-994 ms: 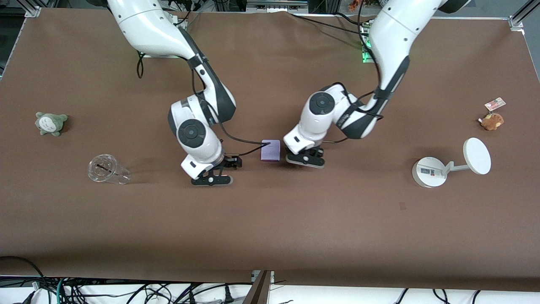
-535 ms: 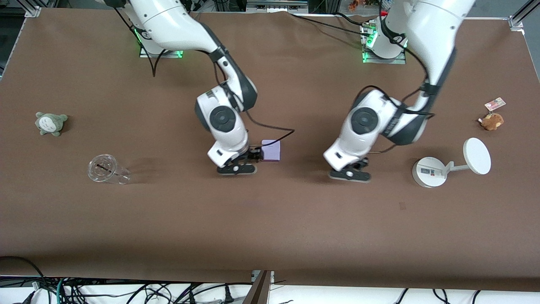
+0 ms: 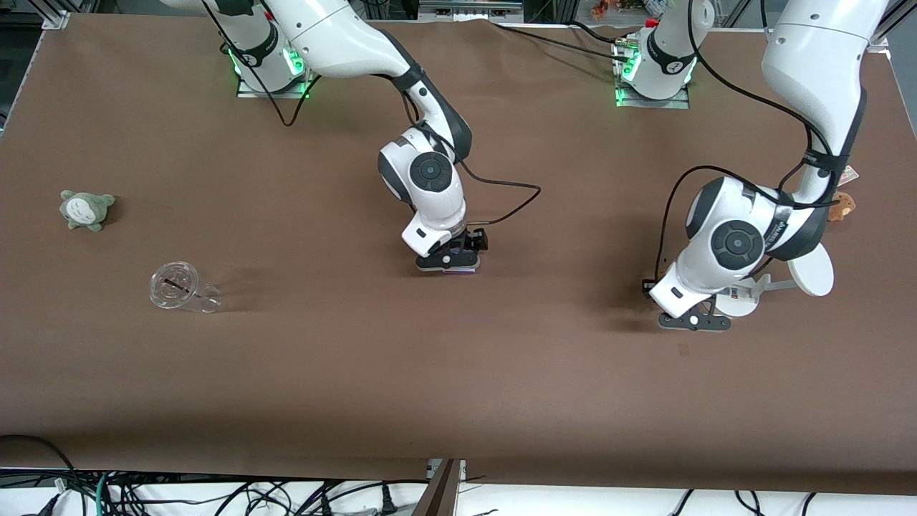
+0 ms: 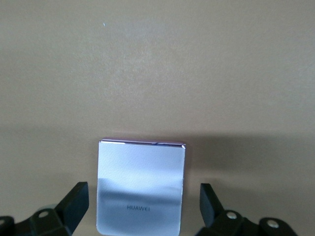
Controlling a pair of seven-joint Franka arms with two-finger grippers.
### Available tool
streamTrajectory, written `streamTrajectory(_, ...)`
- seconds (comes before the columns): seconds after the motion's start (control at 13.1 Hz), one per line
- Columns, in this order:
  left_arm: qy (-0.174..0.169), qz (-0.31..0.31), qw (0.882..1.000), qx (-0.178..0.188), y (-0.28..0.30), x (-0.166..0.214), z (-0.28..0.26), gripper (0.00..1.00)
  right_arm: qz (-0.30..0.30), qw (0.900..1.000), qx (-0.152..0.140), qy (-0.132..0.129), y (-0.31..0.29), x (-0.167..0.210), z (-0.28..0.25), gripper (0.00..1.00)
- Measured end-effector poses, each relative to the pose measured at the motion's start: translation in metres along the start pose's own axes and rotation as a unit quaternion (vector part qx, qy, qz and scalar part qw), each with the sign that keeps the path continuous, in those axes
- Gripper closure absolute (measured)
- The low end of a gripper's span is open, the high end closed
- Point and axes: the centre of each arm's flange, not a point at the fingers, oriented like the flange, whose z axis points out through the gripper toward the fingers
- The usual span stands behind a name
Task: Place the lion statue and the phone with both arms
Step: 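Carry the lion beside the white lamp with the left gripper and release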
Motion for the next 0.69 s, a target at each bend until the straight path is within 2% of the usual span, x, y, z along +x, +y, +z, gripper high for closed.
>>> streamTrajectory(0.15,0.012,-0.002,1.0,-0.016,-0.014,-0.01,0.027,0.63,-0.001,1.0,-0.001,-0.001,0.0,-0.002,0.005,0.0)
streamTrajectory(0.38,0.013,0.022,0.999,-0.021,-0.054,-0.015,0.042,0.63,-0.004,1.0,0.001,0.002,-0.003,-0.005,0.01,0.0)
streamTrajectory(0.46,0.013,0.024,0.999,-0.022,-0.058,-0.015,0.042,0.59,-0.005,1.0,0.001,0.003,-0.004,-0.006,0.011,0.0)
streamTrajectory(0.69,0.02,0.034,0.999,-0.027,-0.045,-0.013,0.034,0.28,-0.008,1.0,-0.001,0.001,-0.005,-0.01,0.018,0.0)
